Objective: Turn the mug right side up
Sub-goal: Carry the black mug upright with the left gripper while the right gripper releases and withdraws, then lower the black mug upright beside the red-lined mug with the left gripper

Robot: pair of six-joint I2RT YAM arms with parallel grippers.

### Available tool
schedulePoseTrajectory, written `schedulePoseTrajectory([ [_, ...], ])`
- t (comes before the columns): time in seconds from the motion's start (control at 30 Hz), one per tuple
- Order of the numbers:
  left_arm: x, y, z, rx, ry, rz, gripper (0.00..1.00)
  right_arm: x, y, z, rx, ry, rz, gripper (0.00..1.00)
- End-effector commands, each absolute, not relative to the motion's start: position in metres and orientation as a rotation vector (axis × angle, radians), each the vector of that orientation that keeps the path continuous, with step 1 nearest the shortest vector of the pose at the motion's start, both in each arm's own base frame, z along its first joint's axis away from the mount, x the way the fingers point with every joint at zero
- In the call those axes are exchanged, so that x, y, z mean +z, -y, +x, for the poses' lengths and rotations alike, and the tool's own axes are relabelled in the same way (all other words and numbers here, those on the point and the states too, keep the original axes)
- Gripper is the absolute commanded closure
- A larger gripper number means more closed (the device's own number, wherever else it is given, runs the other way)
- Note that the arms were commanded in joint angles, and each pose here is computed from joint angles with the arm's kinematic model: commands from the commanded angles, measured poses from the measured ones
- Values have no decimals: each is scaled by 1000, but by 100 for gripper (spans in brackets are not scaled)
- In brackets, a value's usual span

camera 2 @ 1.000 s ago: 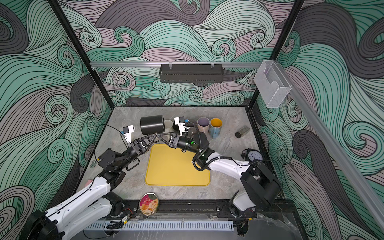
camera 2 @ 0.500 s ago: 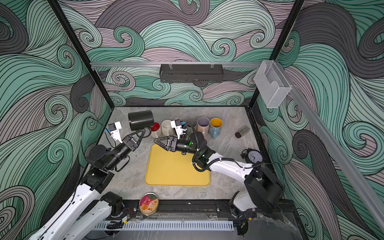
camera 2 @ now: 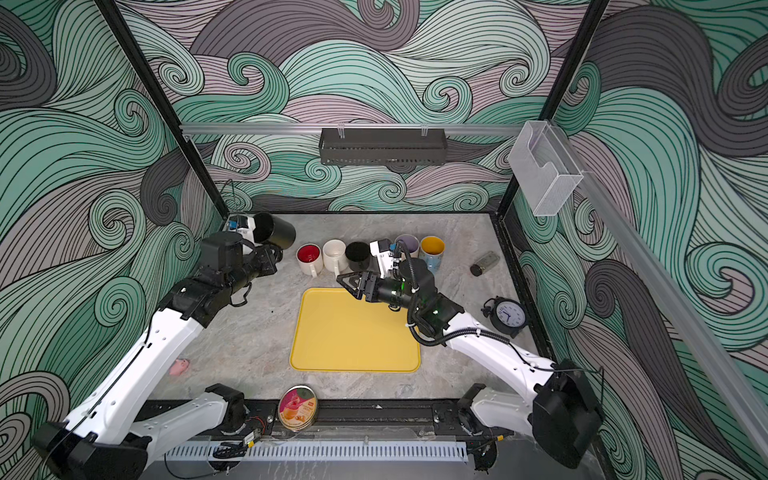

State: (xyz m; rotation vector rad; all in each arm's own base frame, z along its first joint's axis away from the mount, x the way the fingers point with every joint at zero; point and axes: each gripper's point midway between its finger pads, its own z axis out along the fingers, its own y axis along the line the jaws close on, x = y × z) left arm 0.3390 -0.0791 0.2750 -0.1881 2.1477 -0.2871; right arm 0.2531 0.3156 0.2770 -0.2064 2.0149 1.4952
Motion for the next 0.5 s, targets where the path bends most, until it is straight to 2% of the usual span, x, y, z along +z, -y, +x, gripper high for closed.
schedulePoseTrajectory([
  [0.0,288,59,354,-221,-2091,-190,100,262,-303,263,1422,-2064,-159,32],
  [0.47,209,42,403,-58,-2209,-230,100,254,-283,268,1404,-2072,-144,32],
])
